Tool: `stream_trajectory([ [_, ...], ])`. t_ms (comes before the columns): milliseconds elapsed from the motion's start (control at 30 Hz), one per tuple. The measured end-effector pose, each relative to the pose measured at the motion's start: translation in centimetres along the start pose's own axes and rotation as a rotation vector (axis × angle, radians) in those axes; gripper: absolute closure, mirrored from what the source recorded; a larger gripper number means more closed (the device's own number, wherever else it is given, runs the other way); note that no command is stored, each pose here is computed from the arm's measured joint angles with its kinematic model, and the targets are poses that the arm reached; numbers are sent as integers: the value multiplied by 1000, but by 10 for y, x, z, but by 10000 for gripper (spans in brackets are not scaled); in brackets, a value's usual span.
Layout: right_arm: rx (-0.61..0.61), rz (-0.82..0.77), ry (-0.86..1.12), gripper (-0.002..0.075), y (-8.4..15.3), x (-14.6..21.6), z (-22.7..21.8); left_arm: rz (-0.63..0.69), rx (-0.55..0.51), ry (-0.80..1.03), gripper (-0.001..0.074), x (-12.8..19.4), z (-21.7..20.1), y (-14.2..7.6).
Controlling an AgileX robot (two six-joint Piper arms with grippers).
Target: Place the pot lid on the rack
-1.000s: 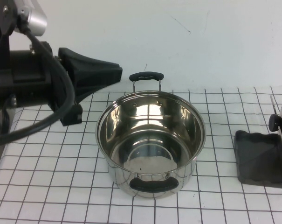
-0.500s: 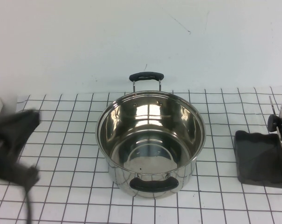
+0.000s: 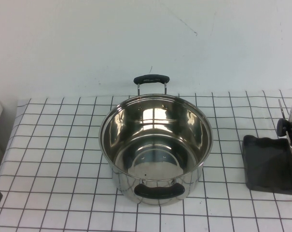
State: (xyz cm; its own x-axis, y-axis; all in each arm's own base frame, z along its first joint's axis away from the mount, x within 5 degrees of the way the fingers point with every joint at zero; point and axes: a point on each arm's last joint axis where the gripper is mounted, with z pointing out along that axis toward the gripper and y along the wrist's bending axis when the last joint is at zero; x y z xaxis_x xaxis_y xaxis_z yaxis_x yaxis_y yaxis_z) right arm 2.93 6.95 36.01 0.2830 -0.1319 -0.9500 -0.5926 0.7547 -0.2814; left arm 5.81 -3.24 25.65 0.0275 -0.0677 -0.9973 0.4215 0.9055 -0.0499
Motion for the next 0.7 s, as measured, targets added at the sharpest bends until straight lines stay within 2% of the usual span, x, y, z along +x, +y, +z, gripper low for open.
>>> stream_trajectory([
  [200,-66,23,61,727,8,48,-1,-12,105,49,736,19,-3,-9],
  [333,-35,65,98,727,6,67,0,-18,193,94,736,29,-4,-17],
  [700,25,69,126,727,1,75,0,-15,443,181,736,40,-12,-38],
])
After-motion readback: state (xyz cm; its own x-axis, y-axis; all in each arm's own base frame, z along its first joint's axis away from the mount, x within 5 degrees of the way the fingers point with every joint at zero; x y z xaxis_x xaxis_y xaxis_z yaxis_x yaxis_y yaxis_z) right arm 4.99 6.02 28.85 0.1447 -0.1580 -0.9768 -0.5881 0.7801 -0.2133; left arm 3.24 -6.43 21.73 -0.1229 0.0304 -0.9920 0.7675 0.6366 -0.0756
